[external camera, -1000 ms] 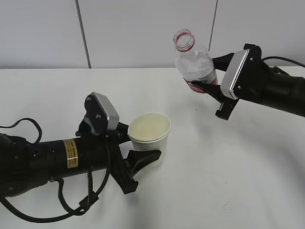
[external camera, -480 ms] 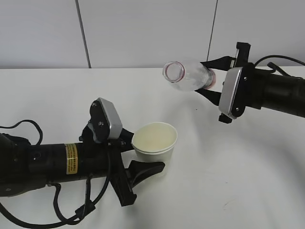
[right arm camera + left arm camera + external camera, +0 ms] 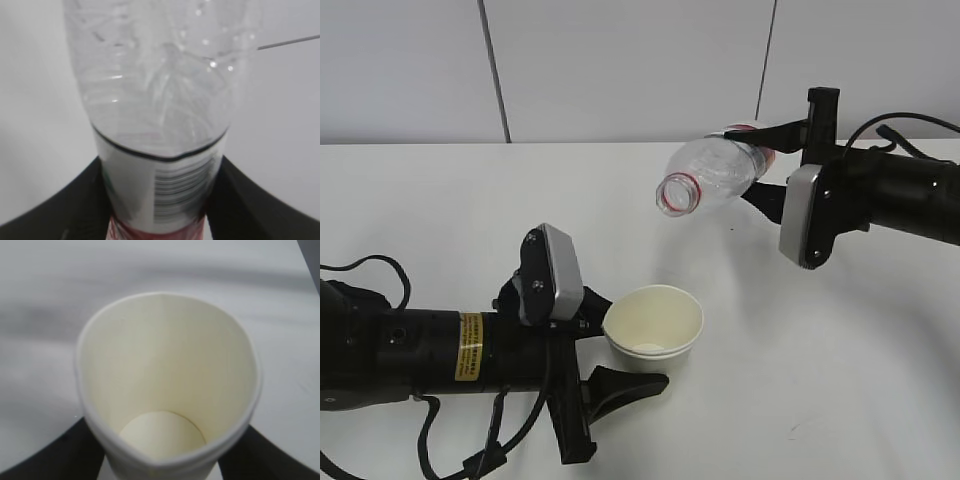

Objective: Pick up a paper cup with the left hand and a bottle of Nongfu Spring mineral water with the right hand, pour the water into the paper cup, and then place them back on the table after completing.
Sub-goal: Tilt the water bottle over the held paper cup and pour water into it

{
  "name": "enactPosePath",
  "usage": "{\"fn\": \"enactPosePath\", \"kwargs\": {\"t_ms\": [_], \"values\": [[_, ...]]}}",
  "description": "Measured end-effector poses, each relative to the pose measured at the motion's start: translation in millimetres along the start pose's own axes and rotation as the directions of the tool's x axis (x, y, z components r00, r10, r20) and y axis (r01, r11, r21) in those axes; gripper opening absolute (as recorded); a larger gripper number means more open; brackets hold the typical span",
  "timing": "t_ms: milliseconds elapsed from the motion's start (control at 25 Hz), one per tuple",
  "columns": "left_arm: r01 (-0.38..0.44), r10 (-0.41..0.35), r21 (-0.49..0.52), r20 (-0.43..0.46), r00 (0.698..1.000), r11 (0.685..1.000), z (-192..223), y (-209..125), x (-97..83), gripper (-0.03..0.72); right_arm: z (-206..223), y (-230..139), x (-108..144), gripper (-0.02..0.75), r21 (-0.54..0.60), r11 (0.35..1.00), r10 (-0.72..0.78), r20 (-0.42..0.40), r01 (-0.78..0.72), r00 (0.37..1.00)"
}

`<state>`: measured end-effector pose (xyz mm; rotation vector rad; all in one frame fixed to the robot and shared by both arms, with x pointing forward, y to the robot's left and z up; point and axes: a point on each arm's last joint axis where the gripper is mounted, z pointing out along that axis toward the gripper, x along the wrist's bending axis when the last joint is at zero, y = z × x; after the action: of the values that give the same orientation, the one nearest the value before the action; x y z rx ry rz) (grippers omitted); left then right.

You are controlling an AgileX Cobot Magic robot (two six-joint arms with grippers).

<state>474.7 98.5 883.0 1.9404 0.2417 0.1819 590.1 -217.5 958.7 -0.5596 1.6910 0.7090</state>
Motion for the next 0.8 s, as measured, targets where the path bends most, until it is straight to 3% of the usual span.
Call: {"fn": "enactPosePath", "kwargs": {"t_ms": [360, 800], "values": [[0.021, -0.021, -0.005, -0.024, 0.999, 1.0, 0.3, -0.6, 2.3, 0.412, -0.1, 3.0, -3.2, 0.383, -0.029, 0.995, -0.099, 0.039, 0.1, 0.994], [0.013, -0.013, -0.03, 0.021, 1.0, 0.999, 2.1, -2.1, -1.7, 0.412, -0.1, 3.1, -3.1, 0.382, -0.026, 0.978, -0.205, 0.041, 0.206, 0.978]]}}
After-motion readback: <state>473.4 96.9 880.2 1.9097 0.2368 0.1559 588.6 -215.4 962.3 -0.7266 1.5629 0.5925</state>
